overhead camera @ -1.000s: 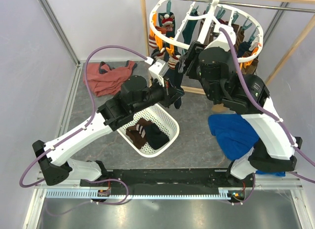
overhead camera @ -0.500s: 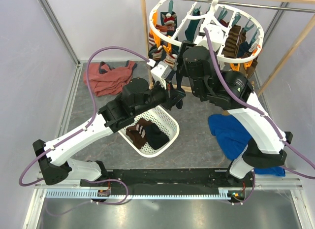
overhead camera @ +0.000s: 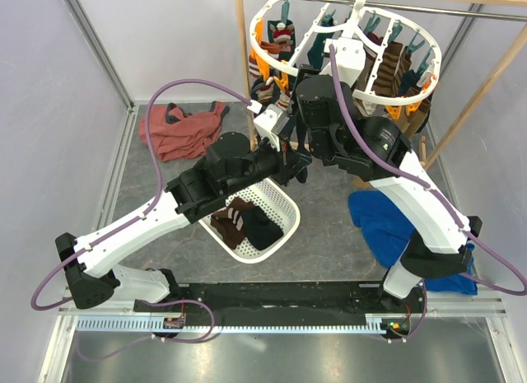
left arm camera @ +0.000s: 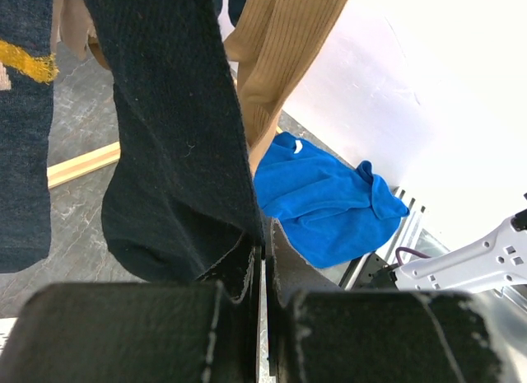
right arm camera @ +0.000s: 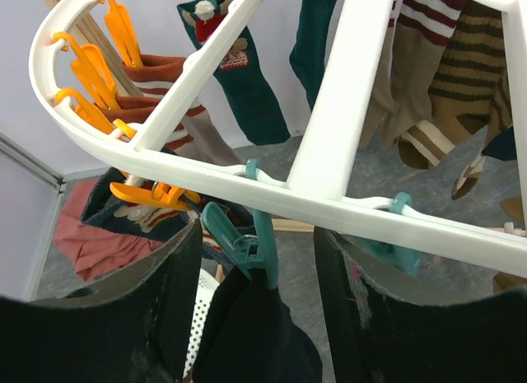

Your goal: Remove the socks clipped to the hanger

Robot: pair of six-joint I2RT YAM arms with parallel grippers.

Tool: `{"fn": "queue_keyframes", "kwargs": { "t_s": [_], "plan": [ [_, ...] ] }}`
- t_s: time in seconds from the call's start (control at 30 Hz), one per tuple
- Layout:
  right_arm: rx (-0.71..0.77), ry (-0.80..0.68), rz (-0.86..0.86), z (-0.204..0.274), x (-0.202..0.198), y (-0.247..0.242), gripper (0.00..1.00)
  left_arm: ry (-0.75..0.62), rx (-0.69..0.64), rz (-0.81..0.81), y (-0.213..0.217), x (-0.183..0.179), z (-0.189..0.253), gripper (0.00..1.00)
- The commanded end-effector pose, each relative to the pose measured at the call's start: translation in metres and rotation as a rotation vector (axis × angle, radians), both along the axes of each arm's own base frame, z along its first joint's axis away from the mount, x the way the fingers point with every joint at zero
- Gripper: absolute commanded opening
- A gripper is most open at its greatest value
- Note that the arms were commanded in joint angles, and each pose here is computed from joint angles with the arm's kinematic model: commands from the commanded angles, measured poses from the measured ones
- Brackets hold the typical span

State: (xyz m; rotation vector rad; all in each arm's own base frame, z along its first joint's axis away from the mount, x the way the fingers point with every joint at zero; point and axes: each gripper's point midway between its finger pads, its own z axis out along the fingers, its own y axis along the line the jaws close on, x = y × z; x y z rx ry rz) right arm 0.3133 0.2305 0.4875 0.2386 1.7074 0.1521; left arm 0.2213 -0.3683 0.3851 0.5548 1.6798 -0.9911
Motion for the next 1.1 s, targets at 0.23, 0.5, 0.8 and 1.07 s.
{"fn": "queue_keyframes", "kwargs": {
  "t_s": [0.23,0.5,0.8,1.07],
  "plan": [
    [-0.001,-0.033,-0.051,0.010,0.005,-0.009,0.42,-0.066,-0.030,0.003,0.005,-0.003,0.019,0.02],
    [-0.003,-0.036,-0.061,0.011,0.004,-0.013,0.04,-0.062,-0.022,0.012,0.005,-0.002,0.016,0.02],
    [0.025,-0.034,-0.040,0.010,0.003,-0.012,0.00,-0.031,-0.005,0.082,0.019,0.003,0.004,0.02],
    [0.063,-0.026,-0.015,0.007,-0.001,-0.014,0.05,0.163,0.121,0.307,0.080,0.032,-0.064,0.02]
  ]
}}
